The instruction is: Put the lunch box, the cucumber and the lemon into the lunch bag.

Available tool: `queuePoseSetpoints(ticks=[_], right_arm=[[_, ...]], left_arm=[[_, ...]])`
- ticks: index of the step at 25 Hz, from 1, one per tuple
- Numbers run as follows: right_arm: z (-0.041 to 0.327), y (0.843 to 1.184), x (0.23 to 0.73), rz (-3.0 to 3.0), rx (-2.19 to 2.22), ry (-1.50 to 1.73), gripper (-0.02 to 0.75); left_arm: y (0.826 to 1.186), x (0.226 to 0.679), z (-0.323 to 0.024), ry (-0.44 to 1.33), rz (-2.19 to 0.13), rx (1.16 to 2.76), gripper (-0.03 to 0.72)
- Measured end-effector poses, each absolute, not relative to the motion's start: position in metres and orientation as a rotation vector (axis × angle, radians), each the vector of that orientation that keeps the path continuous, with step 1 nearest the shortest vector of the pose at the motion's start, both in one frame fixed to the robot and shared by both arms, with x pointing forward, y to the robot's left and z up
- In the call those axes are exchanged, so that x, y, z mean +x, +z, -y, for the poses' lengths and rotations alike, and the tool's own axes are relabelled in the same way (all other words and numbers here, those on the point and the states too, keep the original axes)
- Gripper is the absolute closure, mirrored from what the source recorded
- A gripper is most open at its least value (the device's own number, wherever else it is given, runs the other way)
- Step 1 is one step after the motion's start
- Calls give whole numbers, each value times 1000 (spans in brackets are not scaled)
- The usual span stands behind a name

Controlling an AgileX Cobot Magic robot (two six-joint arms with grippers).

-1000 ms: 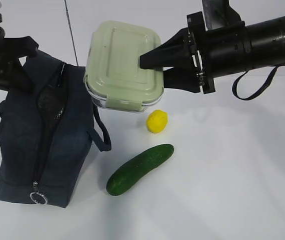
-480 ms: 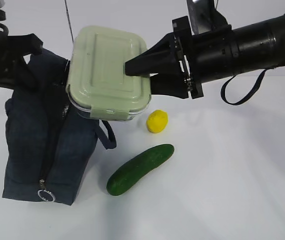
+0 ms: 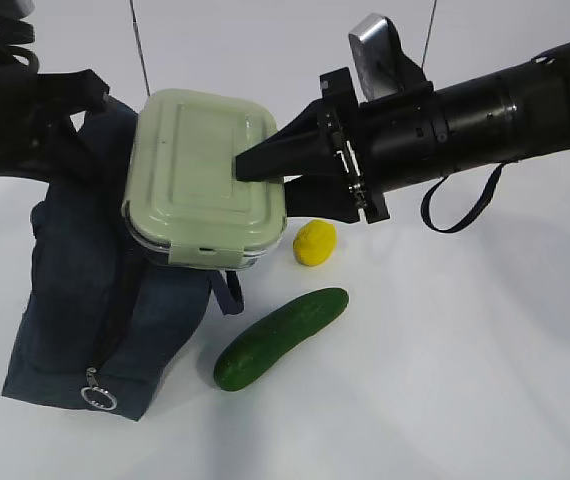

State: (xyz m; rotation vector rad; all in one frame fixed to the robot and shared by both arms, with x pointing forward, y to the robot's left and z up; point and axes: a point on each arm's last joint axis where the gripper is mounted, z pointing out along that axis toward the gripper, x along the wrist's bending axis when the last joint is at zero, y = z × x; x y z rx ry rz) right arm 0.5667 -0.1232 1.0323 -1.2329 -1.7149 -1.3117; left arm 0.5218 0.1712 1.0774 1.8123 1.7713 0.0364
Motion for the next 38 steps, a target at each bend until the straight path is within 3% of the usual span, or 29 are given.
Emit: queuePoseSetpoints(ticks=[6, 26, 38], right_arm=[[122, 1015, 573, 1685, -1266, -1270, 347], [120, 1010, 576, 1707, -1269, -1283, 347], [85, 1002, 560, 1860, -1242, -1235, 347]], left_arm=[[1079, 518, -172, 17, -1782, 1824, 694], [1087, 507, -165, -155, -1800, 1750, 694], [1088, 506, -164, -186, -1802, 1728, 694]])
